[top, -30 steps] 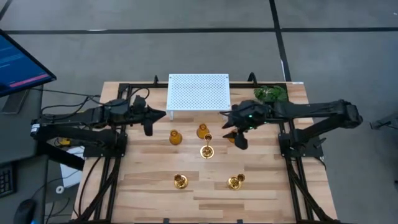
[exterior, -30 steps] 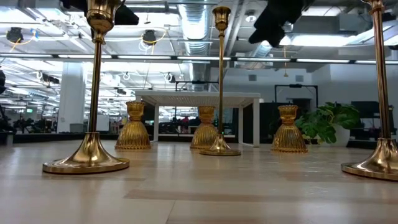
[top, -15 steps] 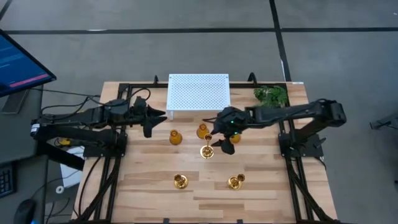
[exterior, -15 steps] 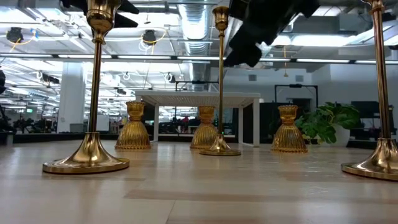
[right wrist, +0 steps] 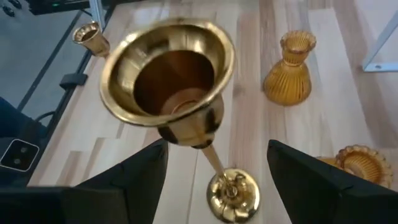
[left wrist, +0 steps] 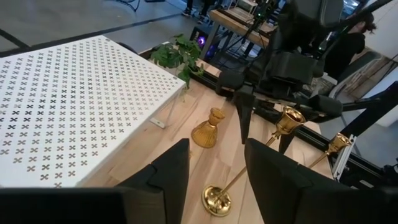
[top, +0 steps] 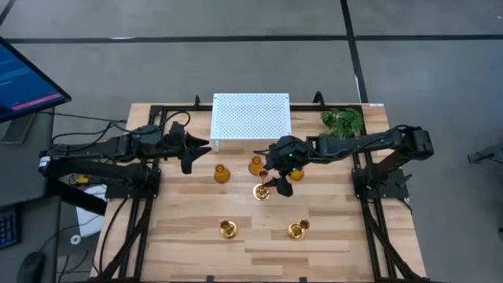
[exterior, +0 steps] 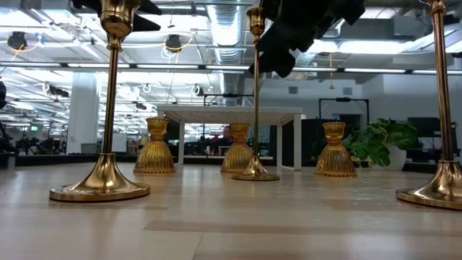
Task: Pick & Place candle stick holders
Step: Put the top gold candle holder on the shelf
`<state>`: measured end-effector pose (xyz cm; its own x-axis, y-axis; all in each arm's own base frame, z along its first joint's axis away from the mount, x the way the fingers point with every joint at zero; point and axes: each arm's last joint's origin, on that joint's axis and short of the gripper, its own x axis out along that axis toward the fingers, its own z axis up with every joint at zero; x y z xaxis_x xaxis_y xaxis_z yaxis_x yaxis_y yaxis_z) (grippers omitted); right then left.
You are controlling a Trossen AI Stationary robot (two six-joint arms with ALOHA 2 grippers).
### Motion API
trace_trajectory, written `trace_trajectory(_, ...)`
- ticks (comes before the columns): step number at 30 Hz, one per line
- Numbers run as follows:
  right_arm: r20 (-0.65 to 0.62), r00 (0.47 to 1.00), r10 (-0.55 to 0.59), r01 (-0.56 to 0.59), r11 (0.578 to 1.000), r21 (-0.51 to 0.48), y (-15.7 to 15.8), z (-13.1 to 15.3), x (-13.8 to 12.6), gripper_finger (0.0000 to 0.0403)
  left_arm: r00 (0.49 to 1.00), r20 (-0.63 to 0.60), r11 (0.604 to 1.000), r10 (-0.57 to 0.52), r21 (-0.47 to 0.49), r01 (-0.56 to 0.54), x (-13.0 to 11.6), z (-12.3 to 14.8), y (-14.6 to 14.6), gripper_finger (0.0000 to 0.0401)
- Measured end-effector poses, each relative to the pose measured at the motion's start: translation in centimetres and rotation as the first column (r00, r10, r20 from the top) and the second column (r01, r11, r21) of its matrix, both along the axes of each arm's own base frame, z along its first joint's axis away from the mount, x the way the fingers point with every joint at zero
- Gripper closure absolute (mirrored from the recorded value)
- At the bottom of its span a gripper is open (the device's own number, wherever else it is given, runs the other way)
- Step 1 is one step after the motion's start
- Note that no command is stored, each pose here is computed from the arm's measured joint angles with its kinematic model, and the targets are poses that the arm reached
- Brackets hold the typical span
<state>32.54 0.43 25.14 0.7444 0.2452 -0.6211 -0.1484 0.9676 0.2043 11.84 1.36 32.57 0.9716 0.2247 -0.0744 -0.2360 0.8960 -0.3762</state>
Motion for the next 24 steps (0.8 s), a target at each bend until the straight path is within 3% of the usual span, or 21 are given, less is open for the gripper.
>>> trace_trajectory(7,-0.05,0.999,-0.02,0.024,0.997,0.075,-0.1,-2.6,-1.4,0.0143,1.0,0.005,1.0,0.005,0.005,-0.005,0.0,0.1,0.0,0.0249)
trace_trajectory(11,0.016,0.998,-0.066,0.064,0.989,0.13,-0.5,-2.8,-3.3,0.0153,1.0,-0.022,1.0,-0.004,0.006,0.004,0.7,-0.2,0.0,0.0254)
trace_trajectory(24,0.247,0.961,-0.124,0.103,0.99,0.098,-1.5,1.7,-7.8,0.018,0.961,-0.229,0.987,-0.157,-0.002,0.161,7.1,-3.5,0.1,0.0267)
